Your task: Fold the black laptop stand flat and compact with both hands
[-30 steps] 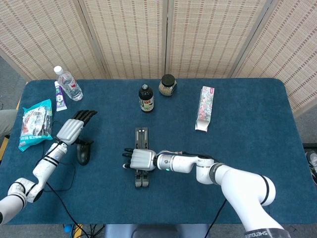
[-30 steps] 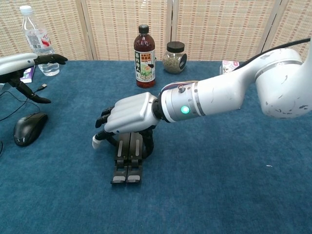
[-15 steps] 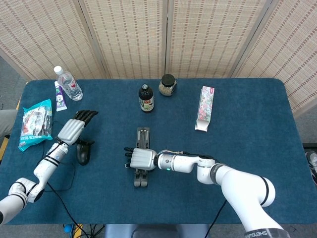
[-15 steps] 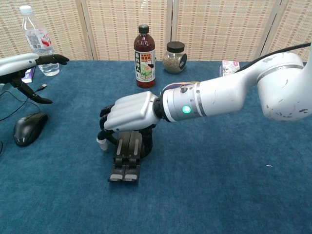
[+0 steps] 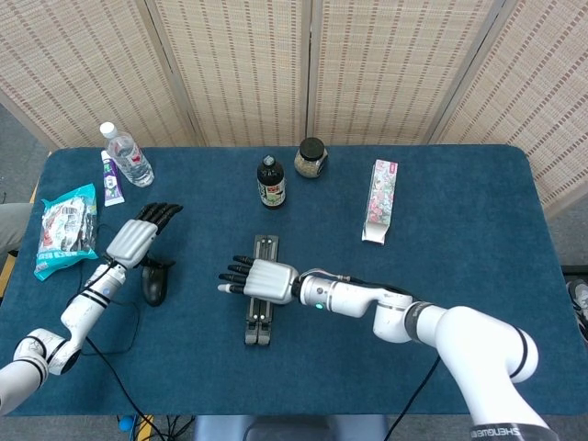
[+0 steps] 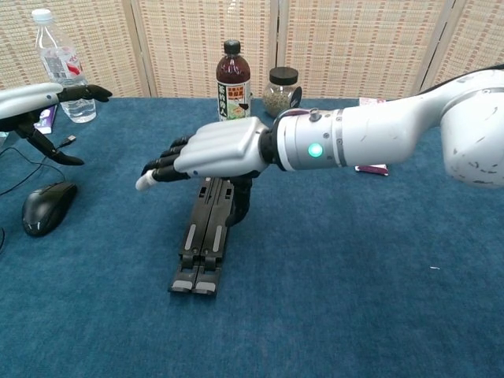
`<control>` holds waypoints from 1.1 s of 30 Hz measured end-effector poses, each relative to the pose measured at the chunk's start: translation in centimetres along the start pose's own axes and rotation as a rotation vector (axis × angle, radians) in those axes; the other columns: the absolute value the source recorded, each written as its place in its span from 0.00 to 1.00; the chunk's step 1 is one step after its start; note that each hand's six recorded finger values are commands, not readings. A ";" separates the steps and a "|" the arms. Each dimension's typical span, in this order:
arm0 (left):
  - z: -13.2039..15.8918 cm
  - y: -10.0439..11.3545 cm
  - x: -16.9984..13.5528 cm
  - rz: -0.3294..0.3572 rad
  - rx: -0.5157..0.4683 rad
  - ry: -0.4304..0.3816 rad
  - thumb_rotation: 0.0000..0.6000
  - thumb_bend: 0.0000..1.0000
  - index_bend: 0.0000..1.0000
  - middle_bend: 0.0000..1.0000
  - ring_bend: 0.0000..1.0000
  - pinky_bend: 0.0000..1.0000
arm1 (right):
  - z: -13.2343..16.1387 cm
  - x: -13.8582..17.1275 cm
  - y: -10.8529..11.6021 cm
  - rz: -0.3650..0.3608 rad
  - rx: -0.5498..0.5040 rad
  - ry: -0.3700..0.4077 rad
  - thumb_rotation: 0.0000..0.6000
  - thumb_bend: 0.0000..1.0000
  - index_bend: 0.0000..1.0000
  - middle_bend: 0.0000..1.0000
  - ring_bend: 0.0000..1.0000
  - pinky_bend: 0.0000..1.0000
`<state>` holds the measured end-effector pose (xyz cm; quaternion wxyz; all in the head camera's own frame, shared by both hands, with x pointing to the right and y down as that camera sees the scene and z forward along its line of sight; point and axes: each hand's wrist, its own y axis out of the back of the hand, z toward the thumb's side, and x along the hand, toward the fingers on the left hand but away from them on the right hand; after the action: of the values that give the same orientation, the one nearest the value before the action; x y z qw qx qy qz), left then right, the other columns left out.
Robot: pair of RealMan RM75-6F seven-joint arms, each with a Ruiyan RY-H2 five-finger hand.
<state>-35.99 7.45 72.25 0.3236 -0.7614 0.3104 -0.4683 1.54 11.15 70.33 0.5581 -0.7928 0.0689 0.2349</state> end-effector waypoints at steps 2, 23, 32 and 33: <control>0.2 0.2 -0.1 0.006 0.008 -0.004 1.00 0.12 0.02 0.06 0.00 0.01 | -0.7 1.1 0.5 -0.028 -0.012 -0.034 1.00 0.10 0.00 0.00 0.00 0.00; -1.3 3.8 -8.4 0.091 0.065 0.097 1.00 0.12 0.02 0.06 0.00 0.01 | -5.4 29.0 -0.3 -0.223 -0.223 -0.828 1.00 0.11 0.00 0.00 0.00 0.00; -3.0 4.3 -15.3 0.102 0.098 0.217 1.00 0.12 0.02 0.06 0.00 0.01 | -3.3 38.6 -3.2 -0.202 -0.281 -1.049 1.00 0.11 0.00 0.00 0.00 0.00; -3.1 4.3 -16.0 0.107 0.102 0.228 1.00 0.12 0.02 0.06 0.00 0.01 | -2.9 39.5 -3.4 -0.202 -0.286 -1.070 1.00 0.11 0.00 0.00 0.00 0.00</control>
<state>-45.41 16.64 61.74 0.3489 -0.6683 0.3610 -0.5489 38.41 15.78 56.24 0.4220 -0.6335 -0.3326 0.5568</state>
